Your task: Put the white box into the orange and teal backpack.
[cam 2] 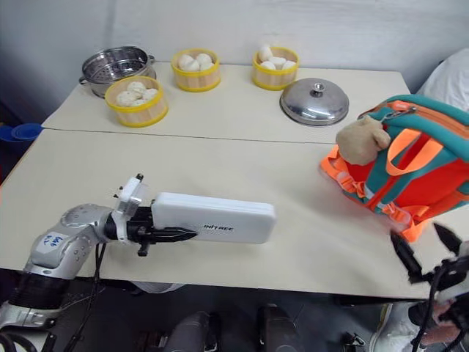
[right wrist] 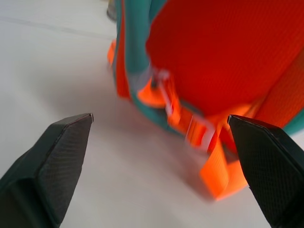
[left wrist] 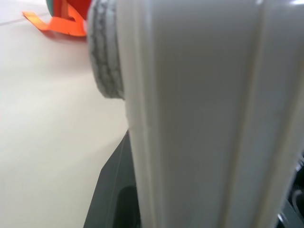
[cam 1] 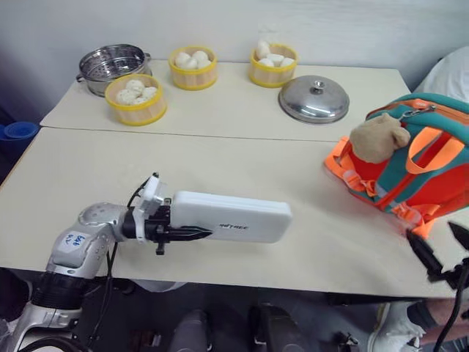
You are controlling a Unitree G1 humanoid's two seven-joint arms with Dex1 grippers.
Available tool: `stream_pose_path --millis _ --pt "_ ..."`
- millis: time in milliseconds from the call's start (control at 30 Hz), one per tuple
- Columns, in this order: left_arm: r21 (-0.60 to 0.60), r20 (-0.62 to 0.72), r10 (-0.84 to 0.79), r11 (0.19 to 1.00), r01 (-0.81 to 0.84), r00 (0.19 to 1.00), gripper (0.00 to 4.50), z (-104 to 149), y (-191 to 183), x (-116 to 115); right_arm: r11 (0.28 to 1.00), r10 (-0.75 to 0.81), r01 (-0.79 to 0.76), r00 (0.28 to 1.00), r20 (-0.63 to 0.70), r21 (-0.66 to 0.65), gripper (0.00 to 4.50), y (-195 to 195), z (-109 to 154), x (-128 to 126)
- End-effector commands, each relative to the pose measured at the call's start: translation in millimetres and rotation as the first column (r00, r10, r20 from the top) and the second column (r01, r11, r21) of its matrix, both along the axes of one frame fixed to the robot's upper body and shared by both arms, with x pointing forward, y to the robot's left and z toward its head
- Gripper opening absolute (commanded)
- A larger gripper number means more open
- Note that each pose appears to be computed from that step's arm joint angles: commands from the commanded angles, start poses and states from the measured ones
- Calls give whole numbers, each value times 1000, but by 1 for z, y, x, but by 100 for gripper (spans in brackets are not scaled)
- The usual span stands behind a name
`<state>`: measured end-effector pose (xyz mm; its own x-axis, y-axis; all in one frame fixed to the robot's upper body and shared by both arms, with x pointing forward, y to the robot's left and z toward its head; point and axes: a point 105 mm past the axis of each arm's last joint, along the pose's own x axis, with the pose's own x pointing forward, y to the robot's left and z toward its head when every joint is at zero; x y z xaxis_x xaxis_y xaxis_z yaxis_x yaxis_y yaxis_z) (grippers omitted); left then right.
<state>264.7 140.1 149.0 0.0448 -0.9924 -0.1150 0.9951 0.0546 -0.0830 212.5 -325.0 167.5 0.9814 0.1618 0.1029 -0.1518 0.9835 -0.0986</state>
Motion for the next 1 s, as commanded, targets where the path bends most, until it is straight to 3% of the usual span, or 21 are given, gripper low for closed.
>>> stream_pose_path --millis 33,133,233,400,600,733,867,933,1000 --pt "-10 28 -33 999 33 999 134 14 6 0 985 166 -167 985 34 33 446 20 18 31" --pt "-28 -4 -38 999 37 999 134 19 7 0 946 323 -323 946 24 31 446 51 25 63" --pt "-65 -60 -27 998 23 998 134 25 13 -4 901 431 -433 901 36 40 391 76 31 80" --pt "-95 -116 12 995 -23 993 134 32 25 -9 873 484 -487 872 71 34 224 96 33 91" --pt "-154 -145 145 974 -167 979 134 44 56 -2 646 757 -761 648 80 50 10 178 40 72" --pt "-177 -162 235 949 -263 958 134 48 75 5 423 898 -899 432 78 110 4 225 52 35" --pt "-202 -170 339 907 -369 925 134 57 98 6 217 969 -944 239 58 248 4 239 62 -11" --pt "-215 -173 367 892 -398 914 134 66 109 1 195 979 -932 205 1 305 4 228 62 -26" --pt "-246 -165 387 874 -418 907 134 78 117 -2 240 970 -911 240 -44 335 4 211 64 -26"
